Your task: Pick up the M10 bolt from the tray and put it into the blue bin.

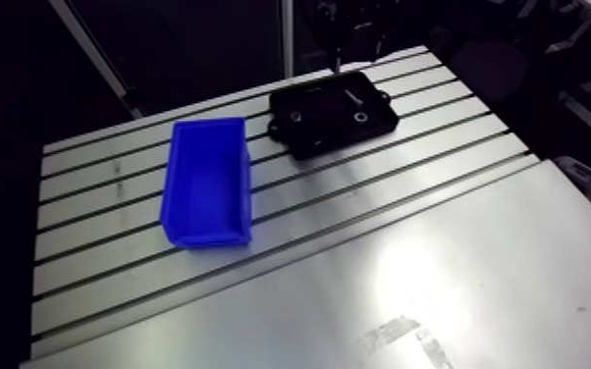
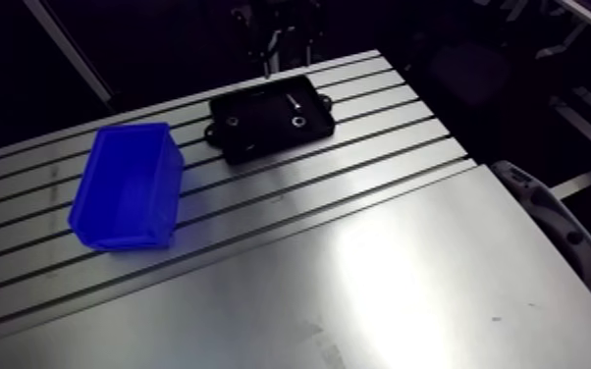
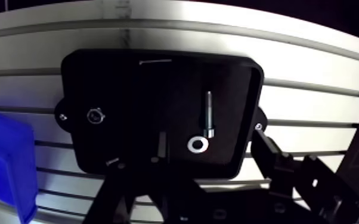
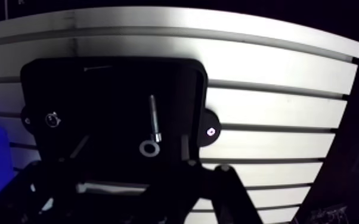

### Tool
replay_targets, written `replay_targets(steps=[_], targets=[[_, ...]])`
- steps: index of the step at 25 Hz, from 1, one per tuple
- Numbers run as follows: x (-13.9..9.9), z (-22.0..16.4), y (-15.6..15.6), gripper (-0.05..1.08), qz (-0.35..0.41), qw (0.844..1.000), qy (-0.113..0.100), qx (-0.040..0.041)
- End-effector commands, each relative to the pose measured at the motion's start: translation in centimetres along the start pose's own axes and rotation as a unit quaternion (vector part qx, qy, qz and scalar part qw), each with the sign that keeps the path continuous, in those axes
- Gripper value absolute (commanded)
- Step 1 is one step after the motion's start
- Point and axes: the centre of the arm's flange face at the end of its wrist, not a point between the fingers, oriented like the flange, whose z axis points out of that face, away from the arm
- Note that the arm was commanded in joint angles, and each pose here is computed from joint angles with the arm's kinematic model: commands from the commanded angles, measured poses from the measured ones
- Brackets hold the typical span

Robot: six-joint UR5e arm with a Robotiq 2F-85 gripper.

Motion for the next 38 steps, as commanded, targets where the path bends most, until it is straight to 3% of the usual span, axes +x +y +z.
replay_targets(steps=[1,3,7,16,38], targets=[[0.0,1.3,-0.1,0.31,-0.003,1.0,0.0,-0.0007],[0.0,2.7,0.1,0.35,-0.003,1.0,-0.009,0.0043],[0.2,3.2,0.2,0.4,-0.004,1.0,0.002,-0.0012],[0.2,4.2,0.2,0.49,-0.004,1.0,-0.001,0.0003],[0.2,5.8,0.5,0.56,-0.004,1.0,-0.014,-0.0015]])
